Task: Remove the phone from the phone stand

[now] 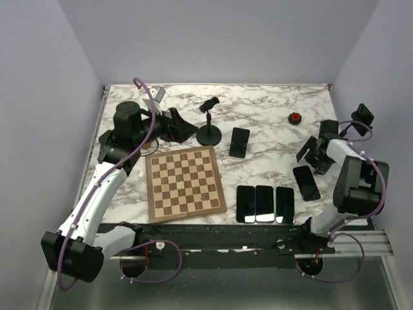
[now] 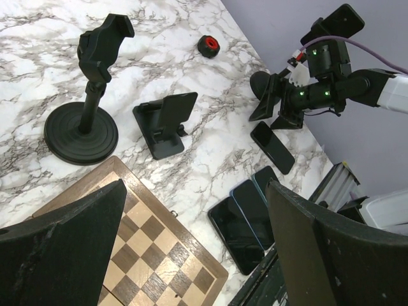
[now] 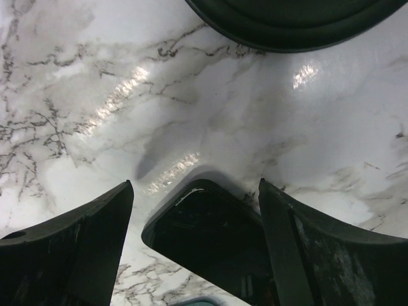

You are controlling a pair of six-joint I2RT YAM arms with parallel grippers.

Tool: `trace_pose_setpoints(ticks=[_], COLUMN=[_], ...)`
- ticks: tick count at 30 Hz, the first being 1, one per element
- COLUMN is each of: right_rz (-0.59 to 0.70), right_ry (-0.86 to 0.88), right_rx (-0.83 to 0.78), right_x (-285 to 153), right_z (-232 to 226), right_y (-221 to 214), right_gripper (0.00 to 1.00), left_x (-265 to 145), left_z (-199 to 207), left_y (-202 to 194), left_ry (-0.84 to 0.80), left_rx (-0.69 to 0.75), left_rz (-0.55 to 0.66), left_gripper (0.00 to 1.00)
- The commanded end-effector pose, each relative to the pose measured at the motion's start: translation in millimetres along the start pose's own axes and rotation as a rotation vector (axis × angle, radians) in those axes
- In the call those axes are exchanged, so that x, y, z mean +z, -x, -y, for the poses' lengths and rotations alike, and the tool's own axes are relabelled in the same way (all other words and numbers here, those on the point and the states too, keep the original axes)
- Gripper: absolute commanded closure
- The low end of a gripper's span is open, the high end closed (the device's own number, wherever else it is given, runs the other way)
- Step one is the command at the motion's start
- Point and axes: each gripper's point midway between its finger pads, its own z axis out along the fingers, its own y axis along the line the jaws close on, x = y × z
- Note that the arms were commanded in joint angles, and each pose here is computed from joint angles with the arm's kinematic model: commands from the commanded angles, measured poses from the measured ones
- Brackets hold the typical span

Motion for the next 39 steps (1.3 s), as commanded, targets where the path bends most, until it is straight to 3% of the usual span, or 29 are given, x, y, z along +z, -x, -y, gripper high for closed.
trace_pose_setpoints(ticks=[1,11,23,27,30,34,36,39], right_rz=[-0.079,-0.166,-0.273,-0.152,0.021,0.155,0.213,0.279], right_ry=[-0.031,-0.073,0.019,-0.027,-0.032,0.016,-0.004,-0.014], right_rx=[-0.021,-0.024,0.064,0.086,0.183,0.318,0.372,0.415], right_x=[-4,-24,-41,-53,-69,-87,-95,-105], right_z=[6,18,4,8,8,1,7,13], right_y=[-15,-43,-87,-56,-23,3,11,20], right_gripper=[0.13,0.14,0.13,0.13,0.11,0.13,0.17,0.33], left_x=[-1,-1,-2,-2,-3,-4,-3,-4], left_z=[6,8,10,12,12,11,10,9], left_y=[12,12,13,13,13,14,14,14], left_ry=[-0.016,-0.025,-0.036,-0.044,-0.044,-0.032,-0.030,-0.026], left_rx=[0.021,0.020,0.018,0.015,0.019,0.026,0.027,0.028], left_rz=[0.025,0.027,0.029,0.029,0.031,0.035,0.033,0.033], left_gripper=[0.02,0.01,0.02,0.02,0.02,0.01,0.02,0.02])
